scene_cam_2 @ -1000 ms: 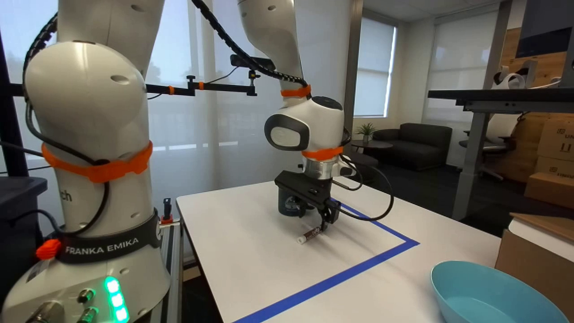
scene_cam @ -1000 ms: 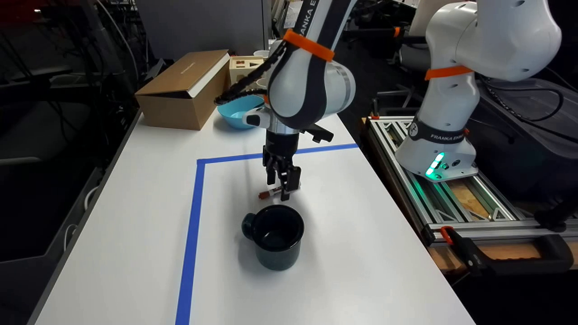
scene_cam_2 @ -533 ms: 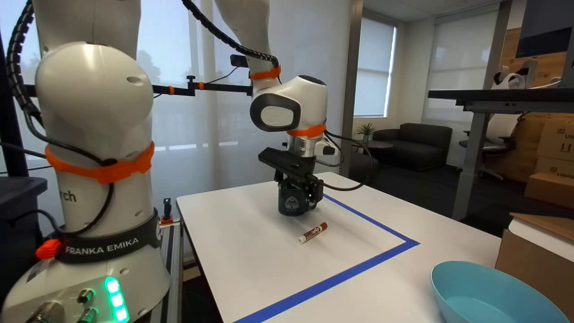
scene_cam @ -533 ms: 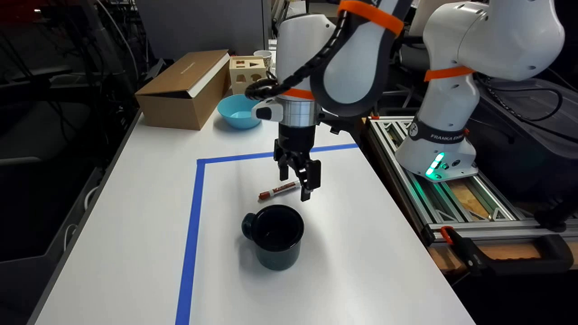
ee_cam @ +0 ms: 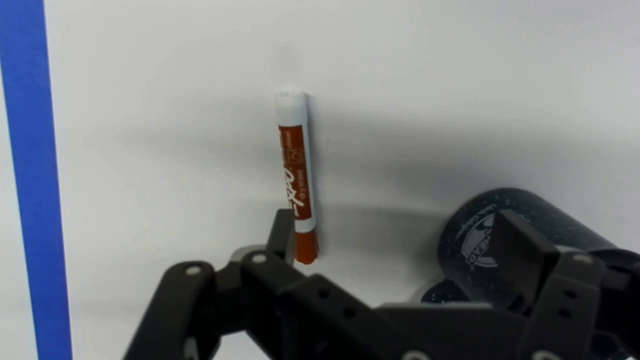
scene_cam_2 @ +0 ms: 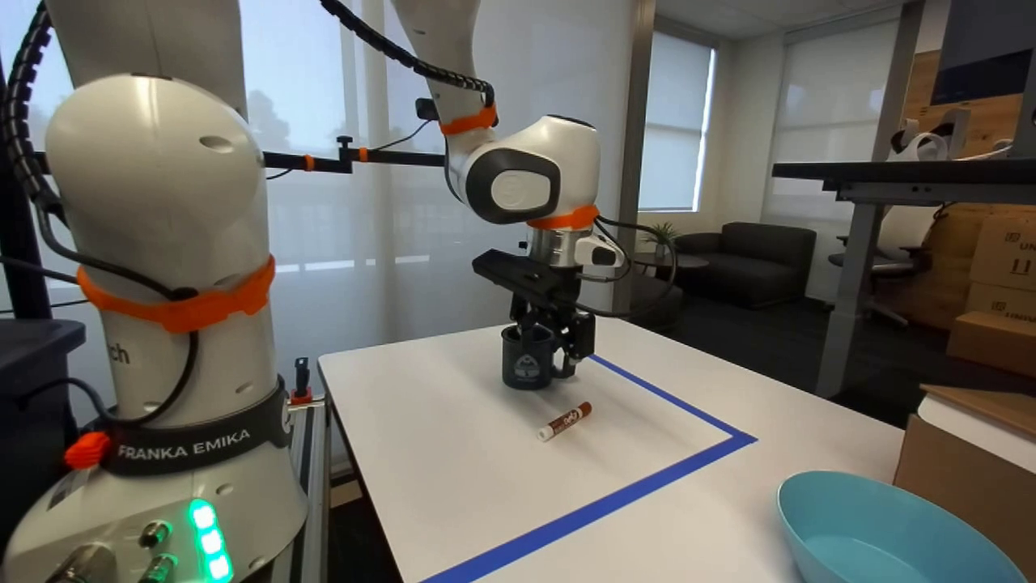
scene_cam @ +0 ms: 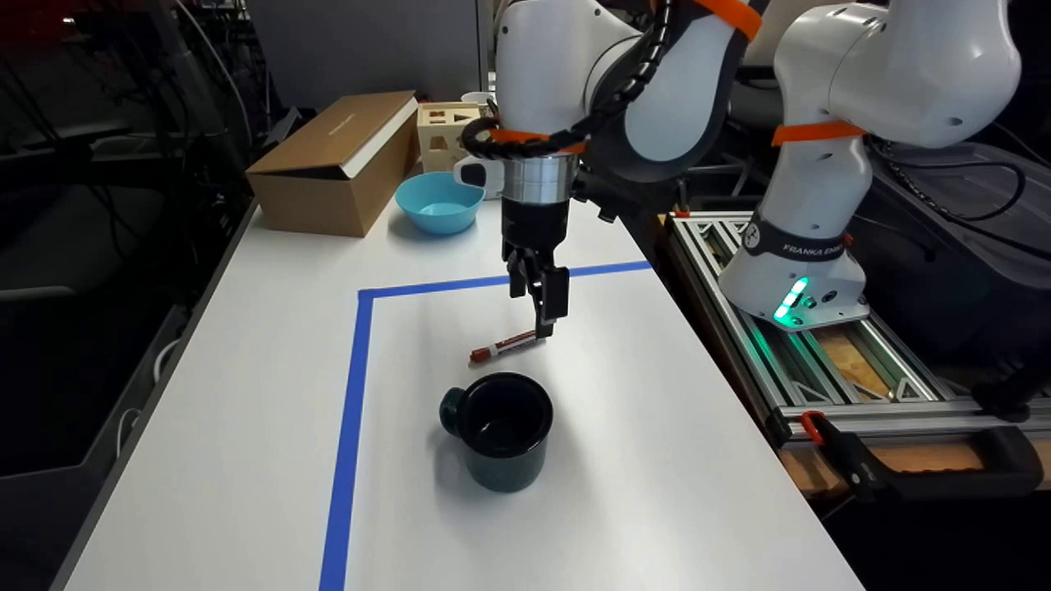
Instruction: Take the marker out of the cup
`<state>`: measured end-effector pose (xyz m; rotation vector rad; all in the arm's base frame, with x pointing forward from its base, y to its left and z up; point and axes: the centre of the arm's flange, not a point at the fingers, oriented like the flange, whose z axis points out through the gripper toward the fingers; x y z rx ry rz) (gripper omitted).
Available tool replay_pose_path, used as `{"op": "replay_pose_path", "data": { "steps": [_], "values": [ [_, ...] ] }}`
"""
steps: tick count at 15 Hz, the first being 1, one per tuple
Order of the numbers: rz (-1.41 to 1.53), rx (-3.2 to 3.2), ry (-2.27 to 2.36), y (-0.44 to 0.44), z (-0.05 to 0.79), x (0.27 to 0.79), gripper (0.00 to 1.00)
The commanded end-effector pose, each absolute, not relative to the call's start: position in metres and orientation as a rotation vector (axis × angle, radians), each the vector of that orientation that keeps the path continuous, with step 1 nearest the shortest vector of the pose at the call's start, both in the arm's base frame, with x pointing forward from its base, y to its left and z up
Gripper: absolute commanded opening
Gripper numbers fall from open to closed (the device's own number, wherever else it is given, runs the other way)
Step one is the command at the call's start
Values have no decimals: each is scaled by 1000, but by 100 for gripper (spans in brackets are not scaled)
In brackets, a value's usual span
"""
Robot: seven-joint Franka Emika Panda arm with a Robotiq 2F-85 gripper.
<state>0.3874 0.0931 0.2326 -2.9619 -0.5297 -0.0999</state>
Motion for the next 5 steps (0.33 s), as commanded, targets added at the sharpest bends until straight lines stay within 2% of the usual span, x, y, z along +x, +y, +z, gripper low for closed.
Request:
{"op": "replay_pose_path", "data": {
  "steps": [1, 5],
  "values": [
    [-97, -2961, -536, 95, 232, 387, 100],
    [-95, -2960, -542, 96, 231, 386, 100]
  ]
}}
